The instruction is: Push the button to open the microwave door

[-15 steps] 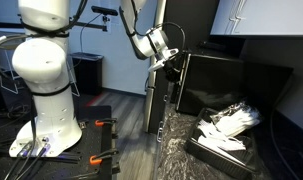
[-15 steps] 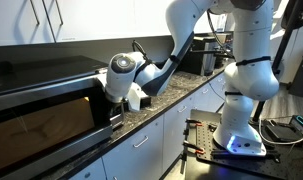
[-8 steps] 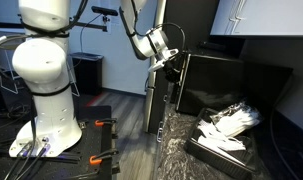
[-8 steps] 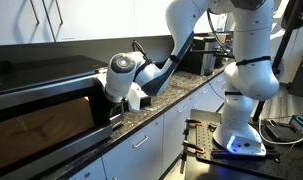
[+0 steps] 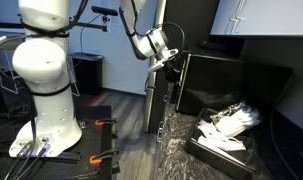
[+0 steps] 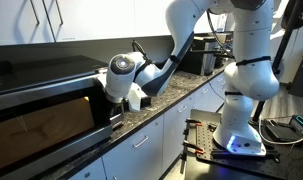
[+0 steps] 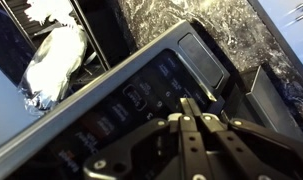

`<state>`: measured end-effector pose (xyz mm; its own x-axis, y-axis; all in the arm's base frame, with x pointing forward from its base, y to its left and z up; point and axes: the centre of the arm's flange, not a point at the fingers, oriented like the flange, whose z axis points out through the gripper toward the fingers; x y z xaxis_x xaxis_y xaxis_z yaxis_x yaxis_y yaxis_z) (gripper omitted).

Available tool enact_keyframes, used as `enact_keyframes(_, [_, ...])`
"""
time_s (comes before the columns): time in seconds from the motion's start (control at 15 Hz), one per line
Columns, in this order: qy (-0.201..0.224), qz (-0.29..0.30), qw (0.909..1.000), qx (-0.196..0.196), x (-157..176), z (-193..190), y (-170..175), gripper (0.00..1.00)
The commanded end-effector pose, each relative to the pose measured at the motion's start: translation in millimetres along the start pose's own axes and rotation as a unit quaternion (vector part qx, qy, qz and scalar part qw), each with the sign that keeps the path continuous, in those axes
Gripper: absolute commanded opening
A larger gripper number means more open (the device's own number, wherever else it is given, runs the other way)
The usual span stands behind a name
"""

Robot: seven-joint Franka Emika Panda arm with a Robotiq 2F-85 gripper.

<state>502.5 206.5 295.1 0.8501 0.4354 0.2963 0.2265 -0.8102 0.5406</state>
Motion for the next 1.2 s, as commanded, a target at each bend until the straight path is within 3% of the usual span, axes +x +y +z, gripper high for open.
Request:
enact_keyframes(0.0, [0.000,-0.003,0.9995,-0.032,5,14,13,0.00])
enact_keyframes(0.67, [0.001,-0.024,0.9980,-0.059,2,20,18,0.00])
enact_keyframes(0.8, [-0.001,-0.028,0.9980,-0.056,1,19,19,0.00])
enact_keyframes(0.87, [0.007,-0.032,0.9992,-0.022,-4,2,-6,0.00])
enact_keyframes(1.13, [0.007,-0.033,0.9992,-0.021,-4,1,-7,0.01])
